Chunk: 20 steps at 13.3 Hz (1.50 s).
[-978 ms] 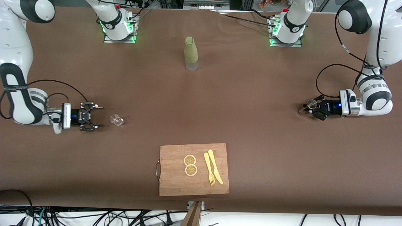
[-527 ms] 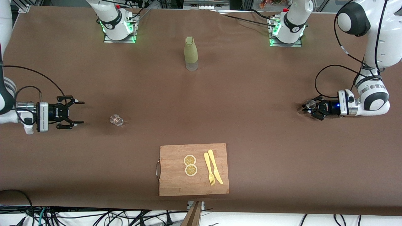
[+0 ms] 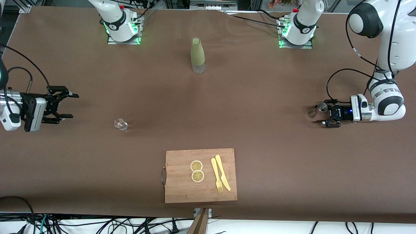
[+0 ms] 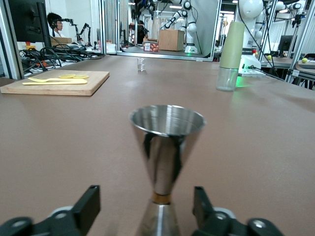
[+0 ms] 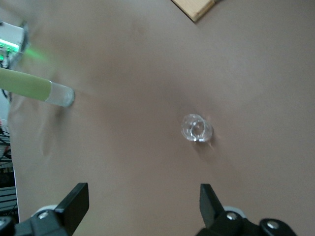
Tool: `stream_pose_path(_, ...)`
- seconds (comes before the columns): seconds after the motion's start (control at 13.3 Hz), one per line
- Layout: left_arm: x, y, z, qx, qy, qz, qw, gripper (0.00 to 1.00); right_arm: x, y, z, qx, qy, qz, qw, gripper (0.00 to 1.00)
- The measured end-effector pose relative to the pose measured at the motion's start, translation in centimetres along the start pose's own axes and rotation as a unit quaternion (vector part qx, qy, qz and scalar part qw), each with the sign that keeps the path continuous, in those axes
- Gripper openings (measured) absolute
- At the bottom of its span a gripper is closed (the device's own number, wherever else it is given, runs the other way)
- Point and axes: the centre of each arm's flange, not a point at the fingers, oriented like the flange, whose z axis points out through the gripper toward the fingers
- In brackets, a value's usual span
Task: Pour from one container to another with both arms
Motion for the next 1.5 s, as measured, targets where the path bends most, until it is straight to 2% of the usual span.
stream_pose_path(0.08, 0.8, -1.1, -0.6, 0.001, -0.008, -0.001, 1.000, 1.00, 0.6, -1.7, -1.3, -0.015, -0.015, 0.019, 1.000, 1.00)
stream_pose_path(0.23, 2.5, -3.1, -2.5, 0.004, -0.031, -0.032, 0.999, 1.00, 1.0, -4.6, -3.4, -0.044, -0.045, 0.071, 0.995, 1.00)
stream_pose_path(0.38, 4.2, -4.5, -4.9, -0.001, -0.068, -0.084, 0.994, 1.00, 1.4, -7.1, -4.6, -0.068, -0.075, 0.150, 0.983, 1.00)
stream_pose_path(0.53, 5.9, -5.1, -7.2, -0.001, -0.105, -0.143, 0.984, 1.00, 2.5, -9.4, -5.2, -0.109, -0.095, 0.244, 0.959, 1.00)
stream_pose_path(0.68, 7.9, -5.2, -8.9, 0.000, -0.140, -0.217, 0.966, 1.00, 3.9, -11.7, -4.8, -0.163, -0.120, 0.307, 0.930, 1.00)
stream_pose_path(0.75, 9.5, -5.3, -9.5, 0.002, -0.159, -0.260, 0.952, 1.00, 4.4, -12.6, -4.4, -0.185, -0.123, 0.319, 0.921, 1.00)
stream_pose_path(0.9, 14.2, -6.0, -10.1, 0.015, -0.199, -0.346, 0.917, 1.00, 4.2, -13.4, -3.9, -0.219, -0.113, 0.322, 0.914, 1.00)
stream_pose_path(1.13, 23.9, -7.3, -8.7, 0.056, -0.262, -0.459, 0.847, 1.00, 2.5, -14.1, -4.3, -0.230, -0.096, 0.357, 0.900, 1.00)
stream_pose_path(1.35, 32.1, -8.3, -4.6, 0.106, -0.314, -0.534, 0.777, 1.00, 2.7, -14.5, -5.1, -0.246, -0.068, 0.409, 0.876, 1.00)
stream_pose_path(1.5, 36.1, -8.7, -1.9, 0.149, -0.338, -0.570, 0.734, 1.00, 3.2, -14.5, -5.8, -0.252, -0.055, 0.419, 0.870, 1.00)
